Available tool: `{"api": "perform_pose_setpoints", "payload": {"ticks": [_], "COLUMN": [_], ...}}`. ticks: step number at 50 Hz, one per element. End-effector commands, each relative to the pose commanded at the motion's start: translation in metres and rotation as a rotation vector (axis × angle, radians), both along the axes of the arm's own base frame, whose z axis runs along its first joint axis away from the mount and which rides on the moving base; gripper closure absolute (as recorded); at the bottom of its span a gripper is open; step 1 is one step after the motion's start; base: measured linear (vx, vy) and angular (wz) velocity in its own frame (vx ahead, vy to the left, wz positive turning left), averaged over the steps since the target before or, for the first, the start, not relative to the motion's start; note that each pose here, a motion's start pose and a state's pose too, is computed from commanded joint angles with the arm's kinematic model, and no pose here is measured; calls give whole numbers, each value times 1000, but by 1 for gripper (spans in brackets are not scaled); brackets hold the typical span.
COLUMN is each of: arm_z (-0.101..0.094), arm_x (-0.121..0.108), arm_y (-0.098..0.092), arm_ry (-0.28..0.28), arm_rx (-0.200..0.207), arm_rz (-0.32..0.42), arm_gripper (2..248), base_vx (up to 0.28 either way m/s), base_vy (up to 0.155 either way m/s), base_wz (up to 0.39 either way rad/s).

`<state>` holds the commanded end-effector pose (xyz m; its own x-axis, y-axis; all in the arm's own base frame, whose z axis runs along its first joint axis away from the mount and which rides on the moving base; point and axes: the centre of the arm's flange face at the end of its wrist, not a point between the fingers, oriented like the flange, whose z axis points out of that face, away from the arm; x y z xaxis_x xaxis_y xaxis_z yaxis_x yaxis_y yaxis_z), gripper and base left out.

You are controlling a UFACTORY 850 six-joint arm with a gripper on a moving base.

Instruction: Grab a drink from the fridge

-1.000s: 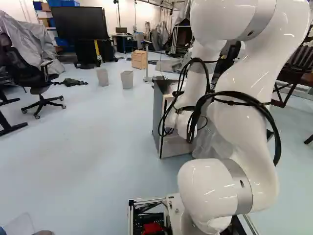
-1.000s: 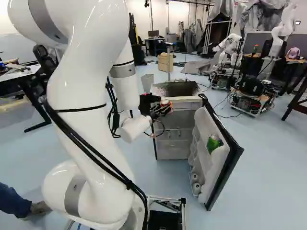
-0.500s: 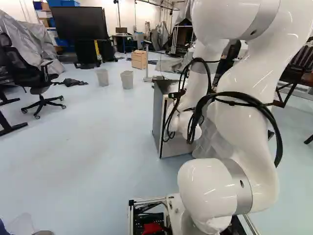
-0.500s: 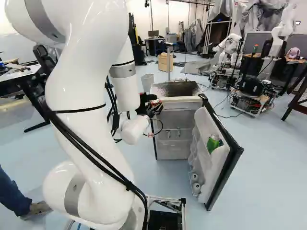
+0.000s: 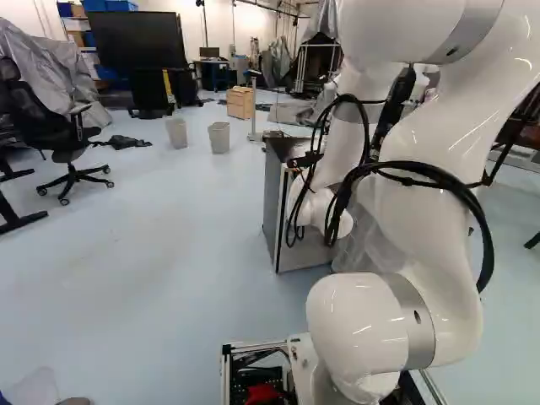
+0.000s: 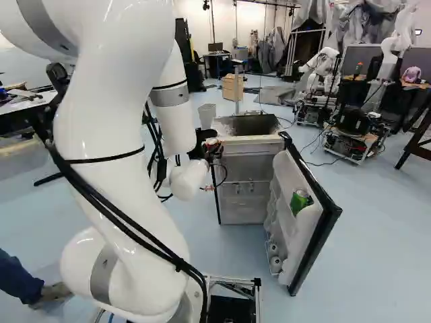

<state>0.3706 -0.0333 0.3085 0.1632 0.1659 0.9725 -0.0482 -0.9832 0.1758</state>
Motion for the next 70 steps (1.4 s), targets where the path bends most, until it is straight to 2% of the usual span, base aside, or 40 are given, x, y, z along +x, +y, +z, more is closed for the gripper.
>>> {"api": "perform_pose_setpoints", "payload": {"ticks": [12, 46, 54, 70], "arm_z": [7, 21, 27, 41], "arm_x": [-2, -4, 0, 13], "arm_y": [0, 0, -2, -8], "arm_ry": [28, 153, 154, 114], "arm_rx": [2, 10, 10, 6], "arm_rz": [1, -1, -5, -16], "arm_gripper": [155, 155, 155, 155], "base_vx": [0, 0, 0, 0], "base_vy": [0, 0, 0, 0], "base_wz": [0, 0, 0, 0]}}
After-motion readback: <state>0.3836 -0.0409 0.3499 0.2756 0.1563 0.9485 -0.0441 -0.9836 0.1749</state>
